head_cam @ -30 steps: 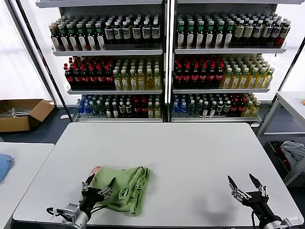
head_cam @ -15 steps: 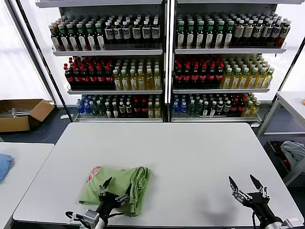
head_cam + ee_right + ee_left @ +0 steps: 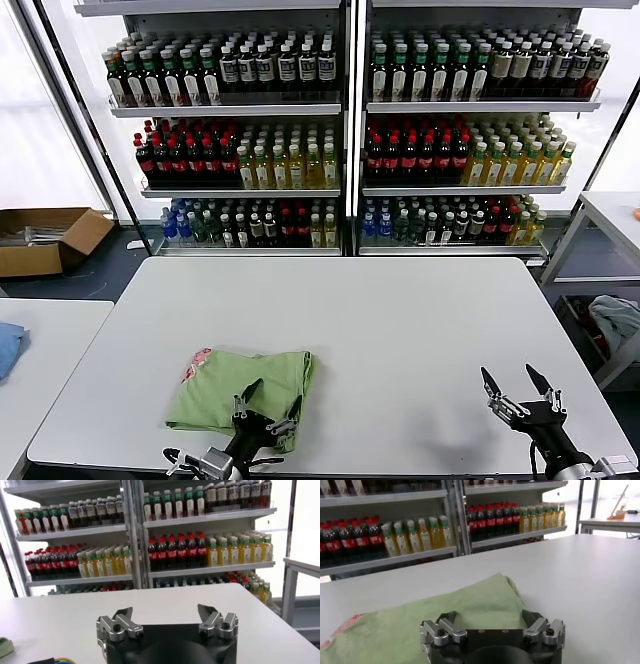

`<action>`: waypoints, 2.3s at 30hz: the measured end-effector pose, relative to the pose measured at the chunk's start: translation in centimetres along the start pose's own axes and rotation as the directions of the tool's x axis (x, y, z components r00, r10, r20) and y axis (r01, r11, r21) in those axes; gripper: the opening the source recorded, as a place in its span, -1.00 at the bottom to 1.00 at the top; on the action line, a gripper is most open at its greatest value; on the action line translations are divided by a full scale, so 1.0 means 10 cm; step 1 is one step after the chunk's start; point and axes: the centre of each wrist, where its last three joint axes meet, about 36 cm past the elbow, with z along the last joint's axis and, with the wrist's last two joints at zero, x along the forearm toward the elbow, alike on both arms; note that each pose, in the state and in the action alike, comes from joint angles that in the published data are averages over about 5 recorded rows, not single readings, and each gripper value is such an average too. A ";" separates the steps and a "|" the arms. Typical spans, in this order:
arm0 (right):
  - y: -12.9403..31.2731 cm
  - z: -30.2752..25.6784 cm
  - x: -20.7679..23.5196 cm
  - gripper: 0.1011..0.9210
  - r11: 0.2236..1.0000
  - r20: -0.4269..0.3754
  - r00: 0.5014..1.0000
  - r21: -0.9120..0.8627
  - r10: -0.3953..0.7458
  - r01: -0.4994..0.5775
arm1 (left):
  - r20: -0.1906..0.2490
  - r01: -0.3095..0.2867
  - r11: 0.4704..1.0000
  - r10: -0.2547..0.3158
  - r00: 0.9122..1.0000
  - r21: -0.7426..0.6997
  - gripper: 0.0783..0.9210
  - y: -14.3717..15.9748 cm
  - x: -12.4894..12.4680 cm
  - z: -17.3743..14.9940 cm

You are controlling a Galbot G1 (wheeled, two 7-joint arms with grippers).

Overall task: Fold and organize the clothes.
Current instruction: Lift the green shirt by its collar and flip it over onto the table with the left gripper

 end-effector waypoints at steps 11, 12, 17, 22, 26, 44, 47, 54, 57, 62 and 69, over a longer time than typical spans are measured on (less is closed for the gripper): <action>0.01 0.01 0.00 0.76 1.000 0.002 1.000 -0.005 0.001 -0.001 | 0.047 0.023 0.997 -0.026 0.999 0.073 0.77 0.16 0.17 -0.36; 0.01 0.01 0.00 0.76 1.000 0.001 1.000 -0.005 0.000 0.000 | 0.050 0.034 0.996 -0.039 0.998 0.084 0.77 0.22 0.18 -0.40; 0.02 0.02 -0.01 0.76 1.000 0.000 1.000 -0.004 -0.006 0.006 | 0.029 0.117 0.982 -0.123 0.992 0.146 0.77 0.60 0.23 -0.54; 0.01 0.03 -0.02 0.76 1.000 -0.001 1.000 -0.001 -0.008 0.008 | -0.024 0.203 0.958 -0.203 0.979 0.202 0.77 0.98 0.27 -0.55; 0.00 0.03 -0.02 0.76 1.000 -0.002 1.000 0.003 -0.008 0.008 | -0.078 0.244 0.936 -0.232 0.970 0.253 0.77 1.17 0.28 -0.46; -0.02 0.01 -0.03 0.76 1.000 0.005 1.000 0.009 -0.005 0.005 | -0.222 0.241 0.888 -0.163 0.961 0.391 0.73 1.38 0.19 -0.11; -0.02 0.02 -0.03 0.76 1.000 0.004 1.000 0.009 -0.005 0.005 | -0.222 0.226 0.885 -0.144 0.964 0.407 0.57 1.36 0.17 -0.09; -0.03 0.03 -0.02 0.76 1.000 0.000 1.000 0.009 -0.004 0.004 | -0.217 0.195 0.880 -0.108 0.970 0.434 0.08 1.30 0.14 -0.05; -0.04 0.04 -0.03 0.76 1.000 -0.002 1.000 0.010 -0.004 0.004 | -0.215 0.187 0.877 -0.099 0.972 0.443 -0.13 1.28 0.13 -0.03; -0.04 0.04 -0.05 0.76 1.000 0.000 1.000 0.010 -0.007 0.007 | -0.209 0.189 0.869 -0.102 0.973 0.457 -0.46 1.28 0.12 0.02; -0.05 0.01 -0.06 0.76 1.000 0.005 1.000 0.013 -0.007 0.007 | -0.184 0.201 0.852 -0.125 0.975 0.484 -0.86 1.28 0.15 0.04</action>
